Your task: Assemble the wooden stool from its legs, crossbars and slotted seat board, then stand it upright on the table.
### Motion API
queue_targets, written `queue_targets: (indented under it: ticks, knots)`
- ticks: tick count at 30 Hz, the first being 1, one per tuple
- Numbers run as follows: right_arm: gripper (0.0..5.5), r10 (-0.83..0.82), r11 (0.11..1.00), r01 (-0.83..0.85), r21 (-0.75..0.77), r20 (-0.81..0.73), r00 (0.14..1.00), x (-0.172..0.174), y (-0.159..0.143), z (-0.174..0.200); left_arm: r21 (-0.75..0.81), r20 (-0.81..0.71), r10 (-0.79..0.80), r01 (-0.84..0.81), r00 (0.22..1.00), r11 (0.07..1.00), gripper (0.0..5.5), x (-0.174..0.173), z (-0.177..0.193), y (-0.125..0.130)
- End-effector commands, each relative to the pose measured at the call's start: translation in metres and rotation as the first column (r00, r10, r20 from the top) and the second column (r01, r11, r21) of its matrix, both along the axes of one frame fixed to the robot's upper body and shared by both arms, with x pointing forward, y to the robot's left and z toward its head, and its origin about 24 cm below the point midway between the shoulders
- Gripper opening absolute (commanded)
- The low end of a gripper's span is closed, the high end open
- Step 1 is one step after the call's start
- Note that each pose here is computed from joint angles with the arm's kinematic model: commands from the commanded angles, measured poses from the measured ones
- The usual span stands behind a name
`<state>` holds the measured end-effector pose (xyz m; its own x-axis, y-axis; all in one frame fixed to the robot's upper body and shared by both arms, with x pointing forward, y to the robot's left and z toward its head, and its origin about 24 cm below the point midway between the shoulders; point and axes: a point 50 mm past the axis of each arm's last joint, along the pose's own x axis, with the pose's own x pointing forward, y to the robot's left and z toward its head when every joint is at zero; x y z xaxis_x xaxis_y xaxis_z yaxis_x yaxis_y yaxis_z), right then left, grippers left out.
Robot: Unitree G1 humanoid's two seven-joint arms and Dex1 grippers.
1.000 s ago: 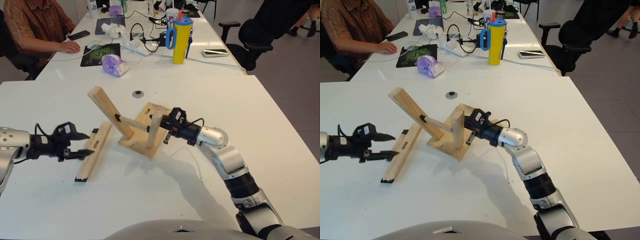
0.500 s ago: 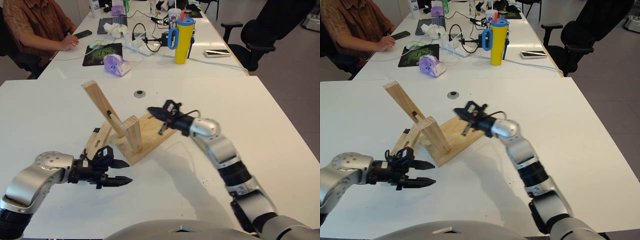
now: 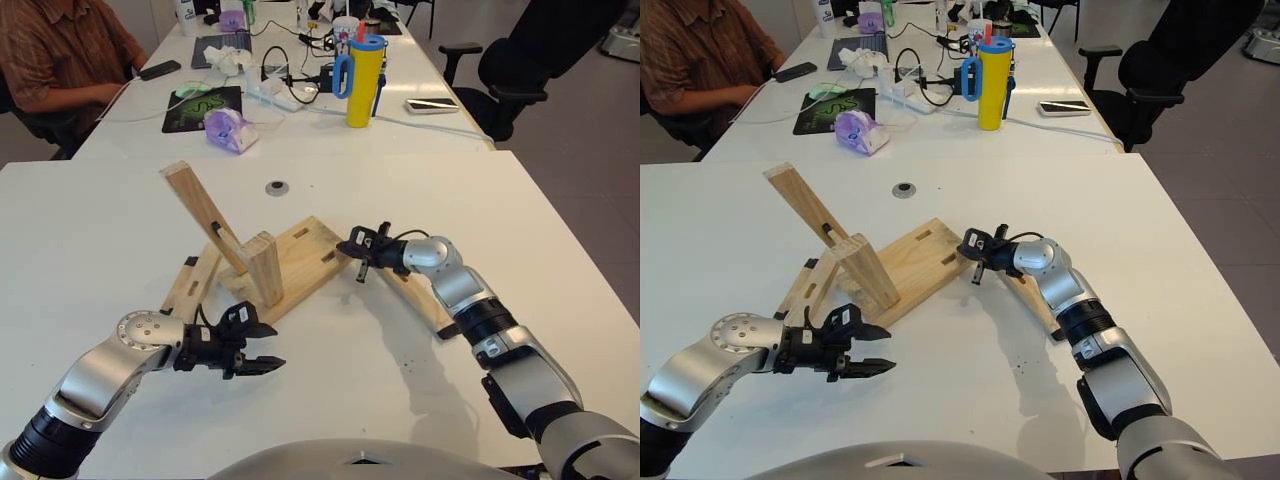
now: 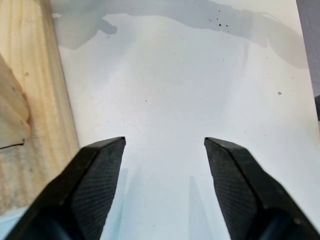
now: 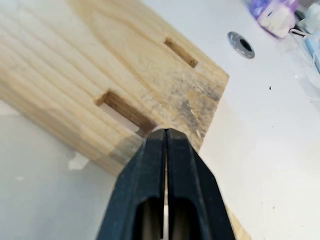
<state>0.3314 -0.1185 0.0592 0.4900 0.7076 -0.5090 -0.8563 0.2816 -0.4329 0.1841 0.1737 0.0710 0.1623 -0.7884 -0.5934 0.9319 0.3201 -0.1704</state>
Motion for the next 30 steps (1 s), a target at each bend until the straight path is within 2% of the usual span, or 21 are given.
queue_targets:
  ticks: [1,5,9,15,18,21,24,27,30]
  knots:
    - [0.00,0.055,0.983,-0.073,-0.171,-0.109,0.993,-0.005,-0.007,-0.017,0.070,0.065,0.038,-0.042,0.997,0.997,2.96,0.010,-0.005,0.002]
    - [0.00,0.127,0.938,-0.216,-0.271,-0.313,0.941,-0.027,-0.015,-0.030,0.163,0.147,0.118,-0.142,0.982,0.976,2.96,0.025,-0.011,0.009]
    - [0.00,0.196,0.909,-0.332,-0.252,-0.444,0.874,-0.055,-0.014,-0.029,0.236,0.223,0.181,-0.233,0.958,0.943,2.96,0.038,-0.016,0.018]
    - [0.00,0.333,0.923,-0.384,-0.035,-0.429,0.840,-0.086,0.027,-0.013,0.249,0.346,0.310,-0.405,0.886,0.880,2.96,0.066,-0.014,0.028]
    - [0.00,0.340,0.936,-0.348,0.053,-0.395,0.853,-0.093,0.049,-0.012,0.225,0.402,0.355,-0.467,0.844,0.855,2.96,0.086,-0.014,0.023]
    - [0.00,0.323,0.945,-0.317,0.079,-0.372,0.870,-0.094,0.062,-0.015,0.196,0.424,0.368,-0.481,0.827,0.855,2.96,0.097,-0.016,0.012]
    - [0.00,0.300,0.953,-0.294,0.072,-0.357,0.885,-0.093,0.067,-0.017,0.184,0.429,0.360,-0.470,0.829,0.863,2.96,0.100,-0.018,0.005]
    - [0.00,0.269,0.963,-0.256,0.081,-0.317,0.909,-0.089,0.064,-0.015,0.173,0.452,0.368,-0.484,0.813,0.857,2.96,0.100,-0.014,0.012]
    - [0.00,0.227,0.967,-0.195,0.166,-0.210,0.951,-0.080,0.064,0.000,0.015,0.514,0.456,-0.539,0.727,0.842,2.96,0.108,0.018,0.025]
